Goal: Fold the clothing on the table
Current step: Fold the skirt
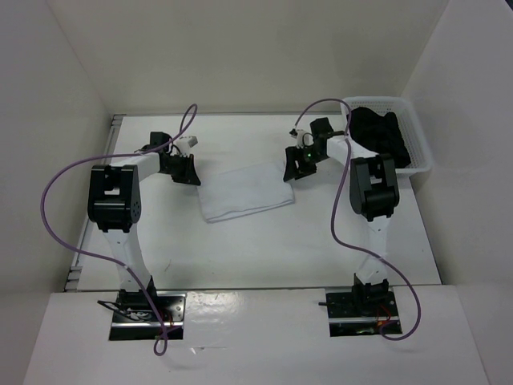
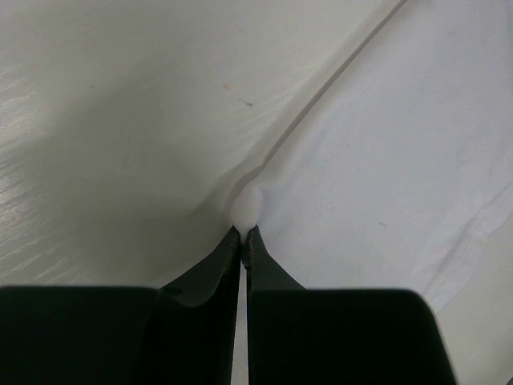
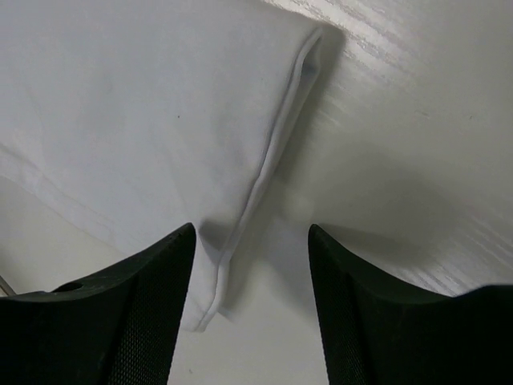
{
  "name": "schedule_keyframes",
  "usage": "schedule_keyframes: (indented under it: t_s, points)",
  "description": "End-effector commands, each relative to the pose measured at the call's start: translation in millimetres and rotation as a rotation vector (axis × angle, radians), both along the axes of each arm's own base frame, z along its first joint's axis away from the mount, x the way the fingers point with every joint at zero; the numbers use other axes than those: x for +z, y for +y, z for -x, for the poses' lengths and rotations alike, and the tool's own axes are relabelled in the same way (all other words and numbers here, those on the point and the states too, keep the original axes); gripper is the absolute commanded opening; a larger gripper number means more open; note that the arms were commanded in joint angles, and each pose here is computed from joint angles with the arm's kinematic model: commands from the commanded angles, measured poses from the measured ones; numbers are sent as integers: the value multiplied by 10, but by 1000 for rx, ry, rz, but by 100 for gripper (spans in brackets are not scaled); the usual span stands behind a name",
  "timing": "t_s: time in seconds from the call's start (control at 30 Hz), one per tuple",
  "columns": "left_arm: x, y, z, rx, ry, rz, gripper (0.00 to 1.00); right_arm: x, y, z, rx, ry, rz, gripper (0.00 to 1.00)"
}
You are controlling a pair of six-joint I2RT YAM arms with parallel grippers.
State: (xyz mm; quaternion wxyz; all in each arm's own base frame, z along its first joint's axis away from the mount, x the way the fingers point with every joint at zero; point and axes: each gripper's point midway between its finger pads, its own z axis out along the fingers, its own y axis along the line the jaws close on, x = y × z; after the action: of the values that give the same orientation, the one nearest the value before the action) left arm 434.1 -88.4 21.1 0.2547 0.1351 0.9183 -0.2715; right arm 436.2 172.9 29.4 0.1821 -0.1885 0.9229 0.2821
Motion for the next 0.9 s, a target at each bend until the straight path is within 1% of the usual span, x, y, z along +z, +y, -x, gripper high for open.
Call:
schedule_keyframes:
  t_s: [0.0,0.07,0.2,0.27,0.3,0.4,0.53,0.87]
  points:
    - [-123,31,244,-14,79,-35,6,-115,14,-84,14,1,-6,63]
    - [-127,31,265,-14,89,-35,6,-163,6,-57,21,14,-1,60]
    - [-118,15,268,-19,88,-25,6,-210,4,-46,21,25,1,58]
    - [-118,15,268,-19,88,-25,6,-258,2,-35,21,35,3,55]
    - [-110,1,271,-22,88,-17,6,-298,0,-25,21,44,4,51]
    - [-110,1,271,-22,88,-17,6,-321,3,-41,21,46,5,46]
    - [-114,1,292,-22,97,-17,6,-369,0,-29,21,56,7,43]
    - [-106,-13,295,-26,97,-9,6,-450,-4,-6,21,74,10,42]
